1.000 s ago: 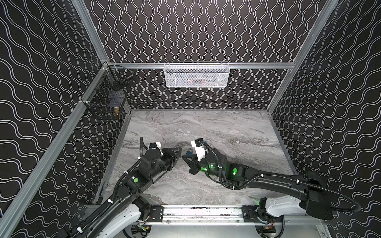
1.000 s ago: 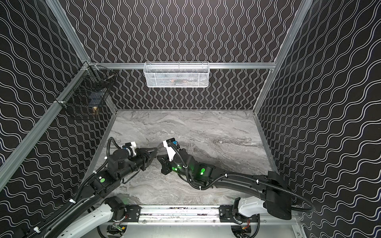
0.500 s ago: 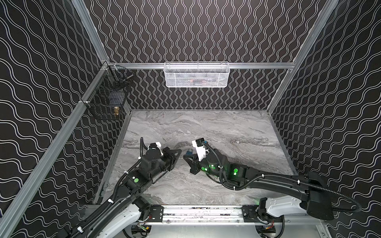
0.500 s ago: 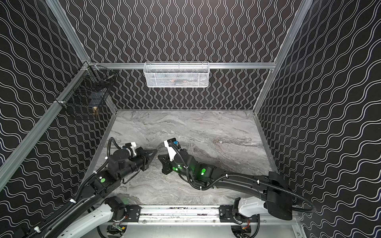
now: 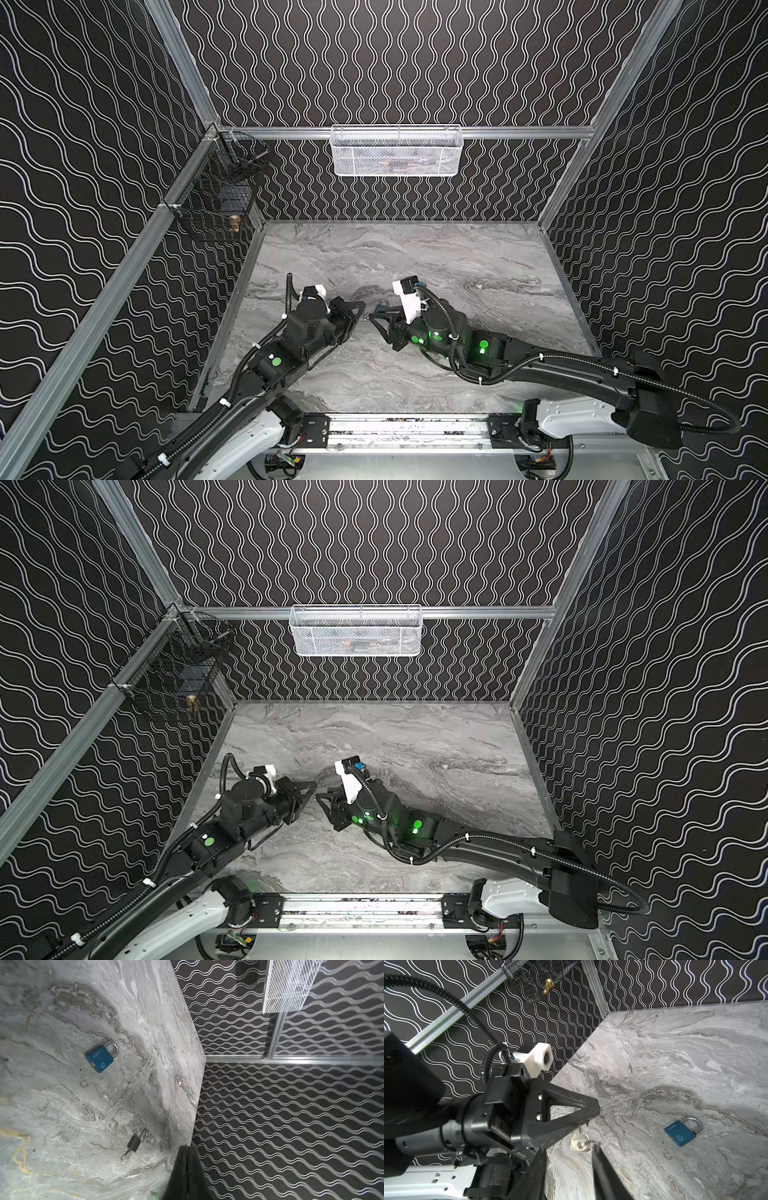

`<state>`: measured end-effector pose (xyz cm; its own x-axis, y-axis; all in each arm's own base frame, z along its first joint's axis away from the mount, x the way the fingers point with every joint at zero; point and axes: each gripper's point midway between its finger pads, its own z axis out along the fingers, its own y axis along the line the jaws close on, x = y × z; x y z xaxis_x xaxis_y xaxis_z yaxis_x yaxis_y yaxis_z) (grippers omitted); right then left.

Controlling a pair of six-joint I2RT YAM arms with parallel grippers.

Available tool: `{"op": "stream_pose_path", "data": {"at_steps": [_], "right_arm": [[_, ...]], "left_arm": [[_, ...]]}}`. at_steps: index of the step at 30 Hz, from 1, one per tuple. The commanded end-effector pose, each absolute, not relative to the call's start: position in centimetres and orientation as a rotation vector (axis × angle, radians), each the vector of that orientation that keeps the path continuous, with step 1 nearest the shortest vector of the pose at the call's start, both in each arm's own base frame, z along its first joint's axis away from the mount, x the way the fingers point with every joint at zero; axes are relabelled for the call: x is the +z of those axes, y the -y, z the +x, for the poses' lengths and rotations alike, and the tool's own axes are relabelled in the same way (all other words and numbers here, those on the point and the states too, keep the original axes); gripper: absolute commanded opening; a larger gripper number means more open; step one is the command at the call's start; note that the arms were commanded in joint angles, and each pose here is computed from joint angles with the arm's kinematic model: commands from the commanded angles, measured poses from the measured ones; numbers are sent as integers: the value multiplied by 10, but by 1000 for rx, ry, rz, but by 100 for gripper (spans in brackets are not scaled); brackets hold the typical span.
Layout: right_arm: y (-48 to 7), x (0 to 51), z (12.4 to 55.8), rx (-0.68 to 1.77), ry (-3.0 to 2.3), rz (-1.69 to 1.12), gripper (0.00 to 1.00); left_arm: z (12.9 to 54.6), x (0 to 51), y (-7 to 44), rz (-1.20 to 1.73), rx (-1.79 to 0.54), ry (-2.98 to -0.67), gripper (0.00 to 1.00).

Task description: Unlock with the key

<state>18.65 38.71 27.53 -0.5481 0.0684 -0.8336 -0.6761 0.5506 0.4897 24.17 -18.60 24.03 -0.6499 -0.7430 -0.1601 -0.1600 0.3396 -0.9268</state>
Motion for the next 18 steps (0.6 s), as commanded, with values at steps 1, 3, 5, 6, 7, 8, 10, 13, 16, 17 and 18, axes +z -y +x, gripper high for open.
{"op": "stream_pose_path", "data": {"at_steps": [1, 3, 5, 6, 7, 8, 10, 13, 16, 17, 18], "right_arm": [[-387, 280, 179, 1145, -1946, -520, 46], [-389, 282, 174, 1237, -1962, -545, 49], [-389, 285, 170, 1319, -1977, -561, 52], [-389, 287, 168, 1361, -1982, -570, 53], [-388, 288, 168, 1404, -1990, -572, 53], [-386, 290, 168, 1447, -1990, -572, 53], [-382, 291, 169, 1521, -1984, -562, 54], [-375, 293, 174, 1593, -1954, -553, 53], [-372, 293, 179, 1605, -1934, -560, 52], [-371, 294, 180, 1603, -1926, -562, 52], [-370, 296, 181, 1603, -1913, -565, 52]], "left_arm": [[245, 254, 187, -578, -1216, -2016, 0], [247, 263, 189, -460, -1184, -1990, 0], [246, 271, 194, -335, -1164, -1964, 0], [245, 275, 197, -274, -1160, -1948, 0], [244, 279, 200, -211, -1159, -1932, 0], [242, 283, 204, -151, -1163, -1913, 0], [239, 290, 211, -49, -1173, -1870, 0], [234, 297, 216, 36, -1201, -1803, 0], [229, 304, 219, 97, -1222, -1742, 0], [229, 303, 219, 102, -1214, -1739, 0], [229, 303, 218, 103, -1206, -1739, 0]]}}
